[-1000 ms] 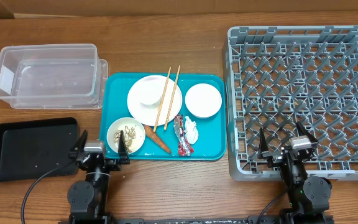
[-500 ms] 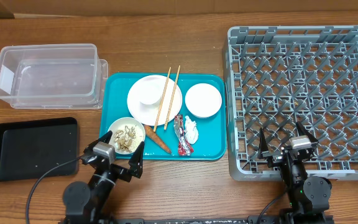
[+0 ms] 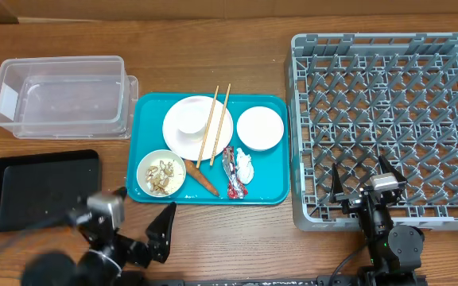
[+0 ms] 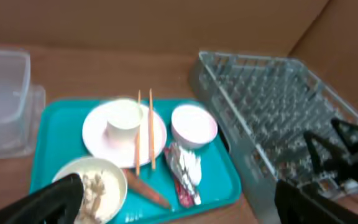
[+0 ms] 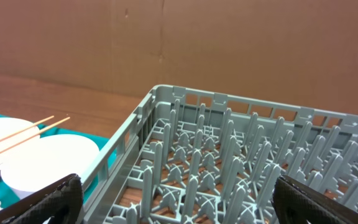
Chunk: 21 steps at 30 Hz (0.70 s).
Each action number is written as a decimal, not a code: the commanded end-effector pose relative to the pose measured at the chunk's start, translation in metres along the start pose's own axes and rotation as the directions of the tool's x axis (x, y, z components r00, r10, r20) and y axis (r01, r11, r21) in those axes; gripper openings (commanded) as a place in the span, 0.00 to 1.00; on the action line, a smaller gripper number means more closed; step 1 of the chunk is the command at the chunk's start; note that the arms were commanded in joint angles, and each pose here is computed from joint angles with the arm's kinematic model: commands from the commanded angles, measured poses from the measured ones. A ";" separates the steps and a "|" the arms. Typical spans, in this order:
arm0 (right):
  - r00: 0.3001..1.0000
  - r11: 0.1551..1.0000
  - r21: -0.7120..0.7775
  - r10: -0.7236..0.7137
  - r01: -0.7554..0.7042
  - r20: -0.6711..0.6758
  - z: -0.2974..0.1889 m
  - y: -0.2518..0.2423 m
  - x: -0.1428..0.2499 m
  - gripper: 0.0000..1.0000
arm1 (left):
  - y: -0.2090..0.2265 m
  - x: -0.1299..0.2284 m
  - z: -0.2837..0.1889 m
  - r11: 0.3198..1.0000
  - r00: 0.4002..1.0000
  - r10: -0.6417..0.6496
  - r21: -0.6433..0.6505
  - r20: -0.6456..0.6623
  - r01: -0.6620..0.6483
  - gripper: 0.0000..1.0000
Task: Sort waste into correct bins and load items into the dishwasher
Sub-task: 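Move the left gripper to the white food bowl and grasp its rim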
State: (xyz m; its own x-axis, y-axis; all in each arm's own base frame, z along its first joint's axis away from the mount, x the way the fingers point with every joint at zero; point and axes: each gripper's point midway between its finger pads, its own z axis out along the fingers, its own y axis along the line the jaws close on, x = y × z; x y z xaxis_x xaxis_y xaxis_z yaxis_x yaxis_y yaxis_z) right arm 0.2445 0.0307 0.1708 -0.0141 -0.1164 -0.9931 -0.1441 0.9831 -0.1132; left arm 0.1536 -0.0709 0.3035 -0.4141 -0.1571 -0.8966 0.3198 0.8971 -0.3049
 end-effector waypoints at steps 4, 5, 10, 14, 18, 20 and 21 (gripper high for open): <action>1.000 1.000 -0.001 -0.003 0.003 0.006 0.000 0.000 0.001 1.00 | -0.019 -0.051 0.015 0.994 0.940 -0.085 0.035 -0.330 0.102 1.00; 1.000 1.000 -0.001 -0.003 0.003 0.006 0.000 0.000 0.001 1.00 | -0.021 -0.053 0.021 0.990 0.922 -0.105 0.050 -0.372 0.133 1.00; 1.000 1.000 -0.001 -0.003 0.003 0.006 0.000 0.000 0.001 1.00 | -0.004 -0.036 0.057 0.972 0.813 -0.202 -0.007 -0.545 0.236 0.81; 1.000 1.000 -0.001 -0.003 0.003 0.006 0.000 0.000 0.001 1.00 | 0.018 -0.007 0.071 0.958 0.690 -0.276 -0.129 -0.670 0.257 0.21; 1.000 1.000 -0.001 -0.002 0.002 0.006 0.000 0.000 0.001 1.00 | 0.039 0.012 0.067 0.942 0.644 -0.332 -0.276 -0.690 0.190 0.04; 1.000 1.000 -0.001 -0.003 0.003 0.006 0.000 0.000 0.001 1.00 | 0.046 0.023 0.061 0.920 0.642 -0.367 -0.363 -0.673 0.145 0.04; 1.000 1.000 -0.001 -0.003 0.003 0.006 0.000 0.000 0.001 1.00 | 0.047 0.027 0.059 0.914 0.644 -0.373 -0.385 -0.668 0.130 0.04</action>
State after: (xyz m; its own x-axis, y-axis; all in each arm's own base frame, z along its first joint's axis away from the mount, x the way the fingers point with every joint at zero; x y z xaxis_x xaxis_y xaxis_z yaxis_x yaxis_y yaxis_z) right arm 0.2446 0.0307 0.1711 -0.0130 -0.1159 -0.9932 -0.1440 0.9831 -0.1128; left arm 0.2180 -0.0725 0.2579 -0.9643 -0.1003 -0.2451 0.0035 0.9205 -0.3907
